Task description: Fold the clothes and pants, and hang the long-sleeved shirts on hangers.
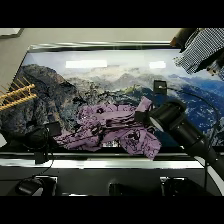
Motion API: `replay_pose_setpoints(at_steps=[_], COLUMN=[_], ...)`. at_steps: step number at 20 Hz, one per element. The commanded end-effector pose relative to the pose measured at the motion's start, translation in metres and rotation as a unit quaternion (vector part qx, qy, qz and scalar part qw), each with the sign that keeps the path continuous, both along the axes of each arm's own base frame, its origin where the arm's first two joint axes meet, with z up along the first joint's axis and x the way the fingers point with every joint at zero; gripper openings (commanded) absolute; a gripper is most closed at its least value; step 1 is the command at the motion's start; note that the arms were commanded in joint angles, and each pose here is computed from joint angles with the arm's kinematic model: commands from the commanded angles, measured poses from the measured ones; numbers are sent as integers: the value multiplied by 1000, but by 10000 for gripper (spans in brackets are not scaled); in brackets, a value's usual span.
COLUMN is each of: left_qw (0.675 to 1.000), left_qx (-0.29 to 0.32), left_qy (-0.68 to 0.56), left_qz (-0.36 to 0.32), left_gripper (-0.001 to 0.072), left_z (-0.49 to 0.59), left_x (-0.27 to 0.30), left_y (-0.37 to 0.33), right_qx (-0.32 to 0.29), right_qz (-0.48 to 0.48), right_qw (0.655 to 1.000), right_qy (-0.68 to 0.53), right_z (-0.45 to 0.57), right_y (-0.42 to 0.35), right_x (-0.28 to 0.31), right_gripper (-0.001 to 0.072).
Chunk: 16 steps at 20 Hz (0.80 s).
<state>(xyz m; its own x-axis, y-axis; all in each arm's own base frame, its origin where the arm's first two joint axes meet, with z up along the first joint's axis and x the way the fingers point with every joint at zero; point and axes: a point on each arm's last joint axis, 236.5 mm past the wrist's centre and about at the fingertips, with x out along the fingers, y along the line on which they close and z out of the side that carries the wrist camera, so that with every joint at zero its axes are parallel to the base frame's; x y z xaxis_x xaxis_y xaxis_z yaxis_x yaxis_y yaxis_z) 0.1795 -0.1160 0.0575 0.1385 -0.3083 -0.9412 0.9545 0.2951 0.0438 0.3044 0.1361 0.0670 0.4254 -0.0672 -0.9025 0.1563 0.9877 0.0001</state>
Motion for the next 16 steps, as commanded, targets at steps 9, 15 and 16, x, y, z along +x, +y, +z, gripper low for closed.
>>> replay_pose_setpoints(at_steps=[9, 15, 16], left_qw=[999, 998, 998], left_qx=[9, 1, 0], left_qy=[-11, -5, -9], left_qz=[-40, -69, -67], left_gripper=[25, 25, 25], left_z=[-16, -21, -23], left_x=[23, 25, 29], left_y=[-6, -13, -14], right_qx=[89, 65, 62], right_qz=[75, 160, 167], right_qw=[991, 983, 983], right_qy=[-68, -68, -52], right_z=[76, 137, 137], right_y=[43, 66, 68], right_x=[13, 27, 24], right_gripper=[49, 49, 49])
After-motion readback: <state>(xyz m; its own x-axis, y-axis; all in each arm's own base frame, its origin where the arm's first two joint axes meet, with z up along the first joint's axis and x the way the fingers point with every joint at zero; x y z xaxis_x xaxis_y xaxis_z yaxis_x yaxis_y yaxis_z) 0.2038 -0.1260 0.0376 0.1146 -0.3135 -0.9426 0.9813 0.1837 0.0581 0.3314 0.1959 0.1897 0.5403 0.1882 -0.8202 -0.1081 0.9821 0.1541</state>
